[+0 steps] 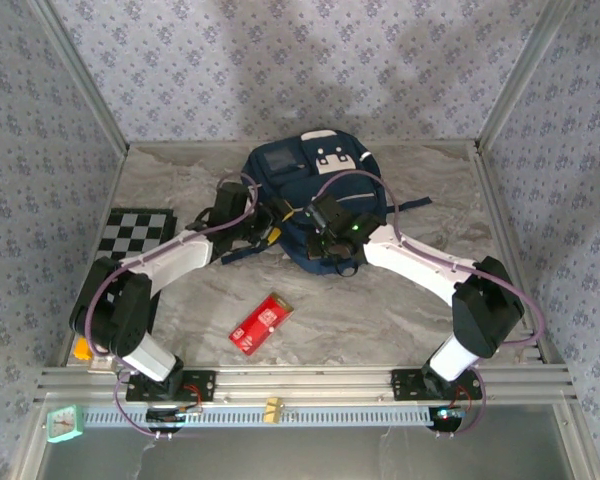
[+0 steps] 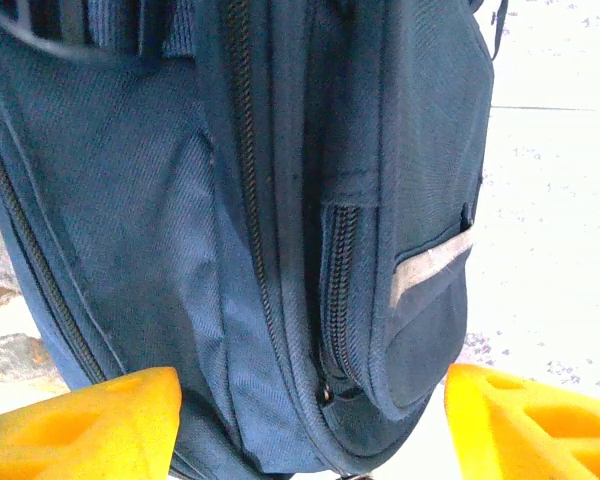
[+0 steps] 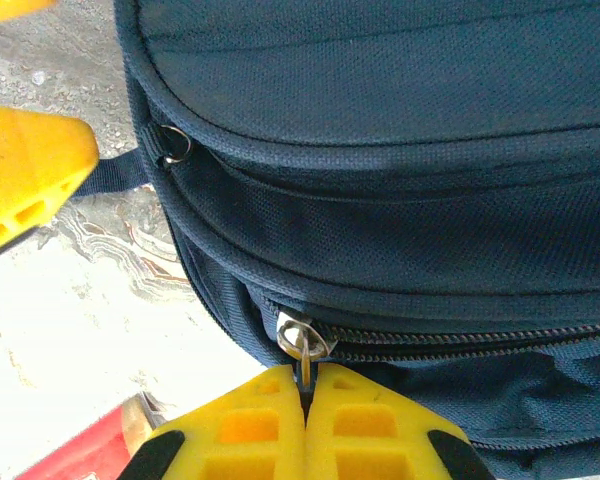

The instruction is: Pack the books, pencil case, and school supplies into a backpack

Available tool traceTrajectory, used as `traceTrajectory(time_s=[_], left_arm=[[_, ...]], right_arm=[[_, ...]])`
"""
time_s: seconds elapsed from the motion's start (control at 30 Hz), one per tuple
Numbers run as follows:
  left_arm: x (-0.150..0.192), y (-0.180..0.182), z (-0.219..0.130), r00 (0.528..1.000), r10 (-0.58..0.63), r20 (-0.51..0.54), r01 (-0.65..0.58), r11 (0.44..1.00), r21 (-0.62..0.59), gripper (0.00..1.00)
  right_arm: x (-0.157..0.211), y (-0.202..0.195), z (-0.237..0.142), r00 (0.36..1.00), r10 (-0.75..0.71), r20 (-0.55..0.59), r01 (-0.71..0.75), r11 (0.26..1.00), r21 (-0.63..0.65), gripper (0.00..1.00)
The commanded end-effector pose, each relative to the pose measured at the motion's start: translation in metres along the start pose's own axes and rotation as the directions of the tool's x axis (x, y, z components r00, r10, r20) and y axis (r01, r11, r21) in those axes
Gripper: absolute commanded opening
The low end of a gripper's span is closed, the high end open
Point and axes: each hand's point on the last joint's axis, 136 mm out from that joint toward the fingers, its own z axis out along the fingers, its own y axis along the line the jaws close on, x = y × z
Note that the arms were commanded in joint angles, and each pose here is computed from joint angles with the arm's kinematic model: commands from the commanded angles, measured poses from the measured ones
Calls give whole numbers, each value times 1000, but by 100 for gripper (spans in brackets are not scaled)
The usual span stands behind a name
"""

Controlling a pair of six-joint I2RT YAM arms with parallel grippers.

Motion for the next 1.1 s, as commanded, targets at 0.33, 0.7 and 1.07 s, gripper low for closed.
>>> traceTrajectory(time_s=[0.33,0.7,1.07], left_arm=[[16,-25,23,997,-67,47,64,996,64,60],[18,-28,41,993,-79,84,75,996,46,21],[-24,-43,-2,993,-2,119,-5,998,57,0]], right_arm=[[-7,4,-13,999,19,41,-18,999,-28,0],[-13,2,-13,998,22,67,-22,1000,-11,0],[32,-64,-19,999,28,-17,-24,978,208,0]])
